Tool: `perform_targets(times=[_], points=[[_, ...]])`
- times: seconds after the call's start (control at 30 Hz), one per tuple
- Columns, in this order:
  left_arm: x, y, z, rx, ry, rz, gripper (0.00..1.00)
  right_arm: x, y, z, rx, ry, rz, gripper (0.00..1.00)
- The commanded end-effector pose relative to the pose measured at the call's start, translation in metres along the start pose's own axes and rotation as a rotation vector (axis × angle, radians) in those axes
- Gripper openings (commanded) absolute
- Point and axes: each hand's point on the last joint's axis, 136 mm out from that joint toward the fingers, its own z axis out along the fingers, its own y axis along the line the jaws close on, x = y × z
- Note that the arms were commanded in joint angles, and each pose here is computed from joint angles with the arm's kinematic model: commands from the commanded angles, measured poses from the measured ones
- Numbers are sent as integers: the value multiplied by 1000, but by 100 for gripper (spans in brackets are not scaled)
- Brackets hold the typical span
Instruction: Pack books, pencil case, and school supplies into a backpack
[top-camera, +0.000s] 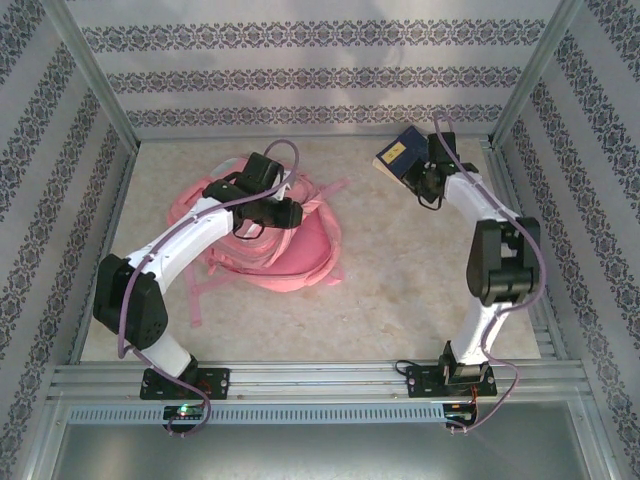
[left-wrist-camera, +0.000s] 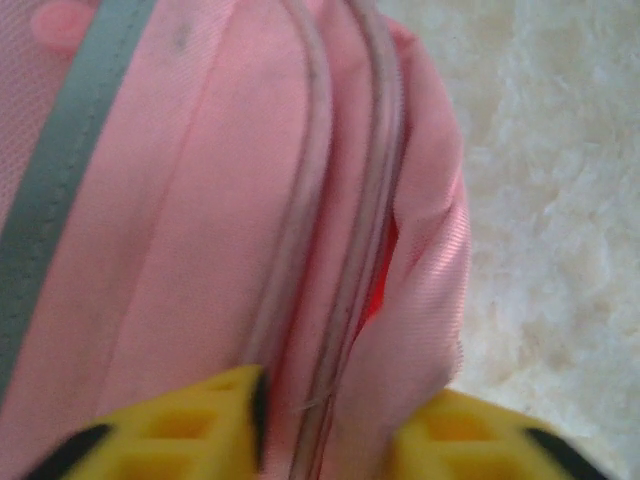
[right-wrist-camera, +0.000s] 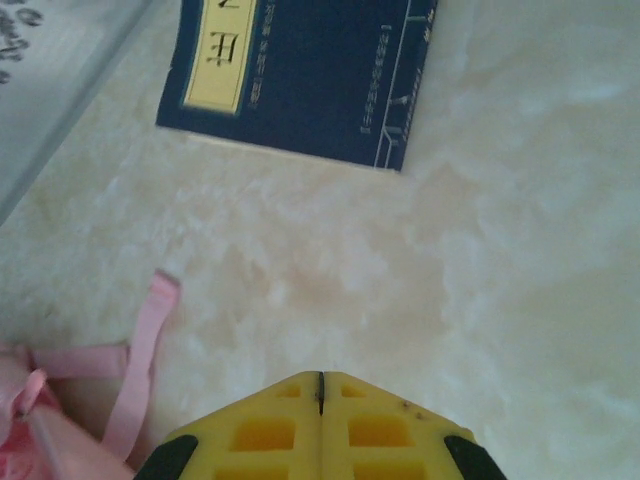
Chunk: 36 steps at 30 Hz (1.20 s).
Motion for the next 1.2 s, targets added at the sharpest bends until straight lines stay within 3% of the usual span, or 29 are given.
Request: perform_targets(times=[0.0, 0.13, 0.23, 0.53, 0.73, 1.17], points=[[-22, -14, -10, 68, -68, -62, 52, -15, -3, 25, 29, 41, 5, 0], [-26, -39, -38, 105, -112, -34, 64, -45, 5, 50, 35, 38, 26, 0], [-22, -47, -61, 127, -142, -38, 66, -59, 2, 72, 73, 59, 44, 0], [5, -54, -92, 156, -129, -54, 65, -44, -16, 120, 195, 238, 75, 0], [15, -47, -97, 124, -120, -41, 64, -15, -51, 108, 393, 309, 79, 0], [26, -42, -107, 108, -131, -21, 62, 34, -58, 47, 684, 410, -243, 0]])
